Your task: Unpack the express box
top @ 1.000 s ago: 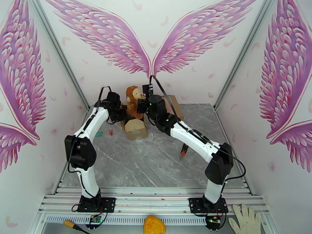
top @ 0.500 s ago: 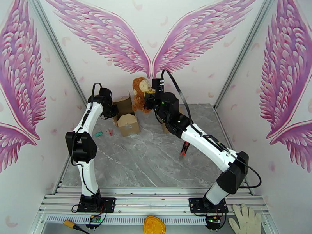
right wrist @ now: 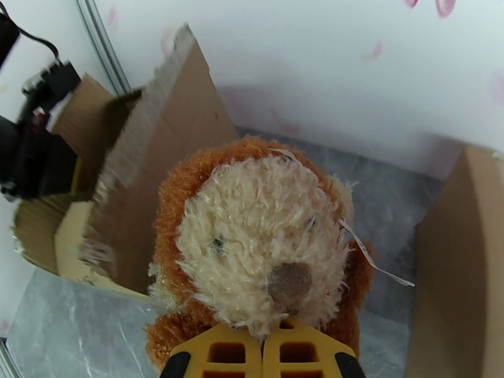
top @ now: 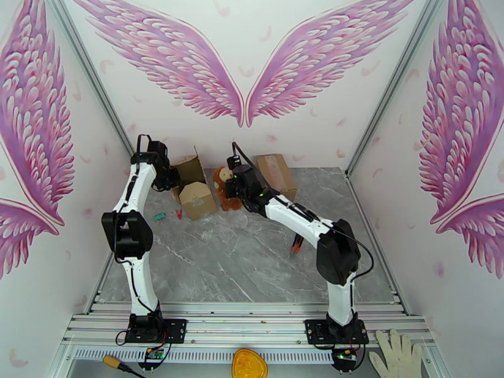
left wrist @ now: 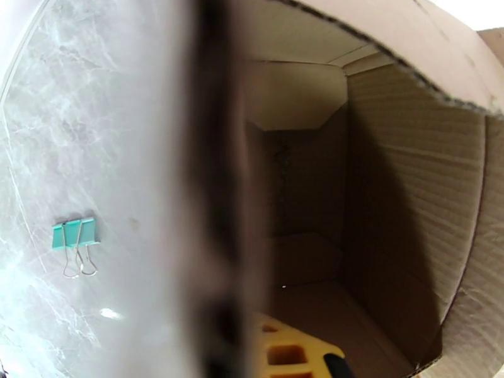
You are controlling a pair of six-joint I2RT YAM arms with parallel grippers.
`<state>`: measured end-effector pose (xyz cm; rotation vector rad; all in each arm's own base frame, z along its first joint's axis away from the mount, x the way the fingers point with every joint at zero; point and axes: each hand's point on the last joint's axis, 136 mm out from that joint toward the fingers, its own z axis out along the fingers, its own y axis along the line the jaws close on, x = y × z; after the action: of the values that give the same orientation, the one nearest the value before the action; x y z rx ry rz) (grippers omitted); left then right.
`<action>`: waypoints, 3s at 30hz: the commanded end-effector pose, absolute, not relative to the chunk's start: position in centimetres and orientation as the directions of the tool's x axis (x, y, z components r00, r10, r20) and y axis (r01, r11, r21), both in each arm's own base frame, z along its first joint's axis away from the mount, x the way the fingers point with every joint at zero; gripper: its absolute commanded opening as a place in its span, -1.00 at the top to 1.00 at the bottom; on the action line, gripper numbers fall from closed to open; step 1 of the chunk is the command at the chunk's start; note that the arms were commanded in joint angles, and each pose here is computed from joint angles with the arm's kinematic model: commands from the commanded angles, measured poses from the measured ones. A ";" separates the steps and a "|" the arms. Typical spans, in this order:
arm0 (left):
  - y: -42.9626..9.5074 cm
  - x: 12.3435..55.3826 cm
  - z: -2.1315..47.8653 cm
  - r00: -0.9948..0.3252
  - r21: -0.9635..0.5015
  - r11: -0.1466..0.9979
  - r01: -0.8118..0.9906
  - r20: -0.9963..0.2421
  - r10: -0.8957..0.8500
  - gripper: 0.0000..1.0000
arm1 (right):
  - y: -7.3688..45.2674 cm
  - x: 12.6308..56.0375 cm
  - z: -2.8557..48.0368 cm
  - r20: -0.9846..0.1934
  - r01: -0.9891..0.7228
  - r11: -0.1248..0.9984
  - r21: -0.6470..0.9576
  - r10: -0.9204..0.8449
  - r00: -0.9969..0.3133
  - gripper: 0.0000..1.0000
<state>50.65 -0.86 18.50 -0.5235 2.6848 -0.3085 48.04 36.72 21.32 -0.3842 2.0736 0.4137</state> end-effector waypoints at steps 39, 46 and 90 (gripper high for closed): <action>-29.8 49.0 31.2 -0.748 -0.537 0.767 0.352 -0.654 -0.114 -0.75 | 10.8 50.1 25.8 -0.770 -0.025 0.982 0.187 0.131 -0.624 -0.99; -35.5 50.7 26.5 -0.805 -0.622 0.690 0.370 -0.585 -0.095 -0.76 | 10.7 51.8 22.1 -0.704 -0.070 0.954 0.291 0.164 -0.691 -0.99; -37.3 40.0 19.5 -0.892 -0.645 0.641 0.415 -0.426 0.150 -0.38 | 16.9 42.9 17.5 -0.503 -0.192 0.771 0.608 0.186 -0.844 -0.81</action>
<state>42.74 -36.91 16.98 0.3592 2.5733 -1.0802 44.61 15.66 16.55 0.0133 2.4200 0.8495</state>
